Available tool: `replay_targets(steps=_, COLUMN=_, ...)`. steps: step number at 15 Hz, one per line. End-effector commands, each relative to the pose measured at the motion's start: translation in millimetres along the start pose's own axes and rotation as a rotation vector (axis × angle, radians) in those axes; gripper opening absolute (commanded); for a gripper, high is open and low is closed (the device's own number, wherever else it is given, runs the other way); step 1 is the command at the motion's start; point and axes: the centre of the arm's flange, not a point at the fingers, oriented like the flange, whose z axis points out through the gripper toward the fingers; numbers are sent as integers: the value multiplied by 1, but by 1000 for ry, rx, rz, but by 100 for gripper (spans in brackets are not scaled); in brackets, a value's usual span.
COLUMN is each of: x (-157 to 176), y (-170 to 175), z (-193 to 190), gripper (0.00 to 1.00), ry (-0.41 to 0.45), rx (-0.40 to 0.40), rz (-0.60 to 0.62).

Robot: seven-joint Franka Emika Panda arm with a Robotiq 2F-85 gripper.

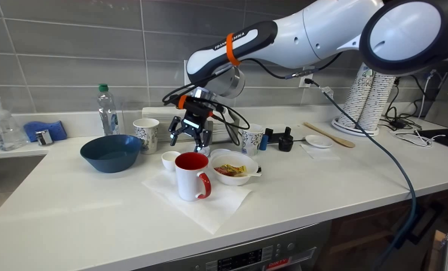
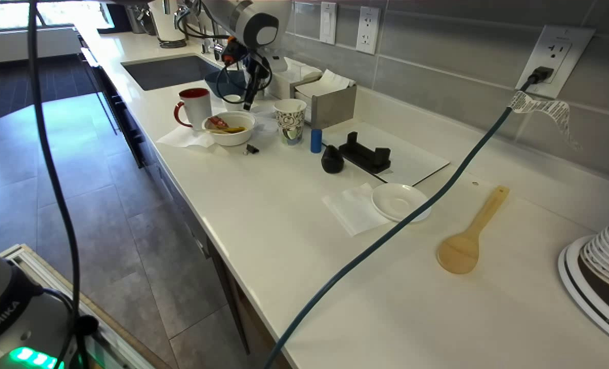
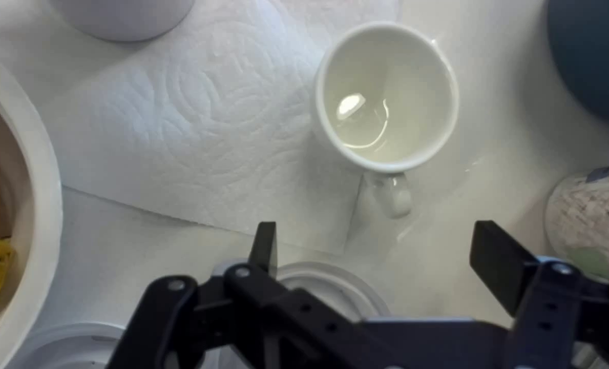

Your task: Move the small mug and put it on the white plate on the right

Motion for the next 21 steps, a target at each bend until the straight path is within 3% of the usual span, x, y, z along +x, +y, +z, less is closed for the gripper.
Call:
replay_targets(steps=1, x=8, y=-22, z=17, gripper=73, ry=-42, rx=-6, rz=51)
replay_targets(steps=3, x=7, y=-23, z=23, gripper=63, ry=-56, rx=-13, rz=60)
replay_targets(steps=5, x=6, y=-25, z=24, gripper=47, ry=-66, rx=-18, rz=62)
replay_targets(steps=7, x=3, y=-28, z=22, gripper=45, ry=-73, rx=-21, rz=64)
replay_targets(steps=9, x=-1, y=-30, z=18, gripper=53, ry=-78, rx=-29, rz=61)
replay_targets(steps=12, x=-3, y=-33, z=10, gripper=51, ry=-85, rx=-35, rz=55)
replay_targets(steps=13, x=-3, y=-33, z=9, gripper=45, ry=-86, rx=-39, rz=54)
replay_targets(steps=14, x=-3, y=-33, z=8, gripper=29, ry=-86, rx=-42, rz=53)
replay_targets(steps=15, x=-2, y=-33, z=9, gripper=23, ry=-88, rx=-48, rz=51)
replay_targets(steps=16, x=-1, y=-32, z=10, gripper=32, ry=-87, rx=-56, rz=51)
replay_targets(steps=19, x=3, y=-31, z=14, gripper=36, ry=-89, rx=-63, rz=51)
replay_targets(steps=20, x=4, y=-31, z=15, gripper=35, ry=-90, rx=-64, rz=50)
replay_targets(steps=21, x=4, y=-31, z=16, gripper=27, ry=-90, rx=-64, rz=49)
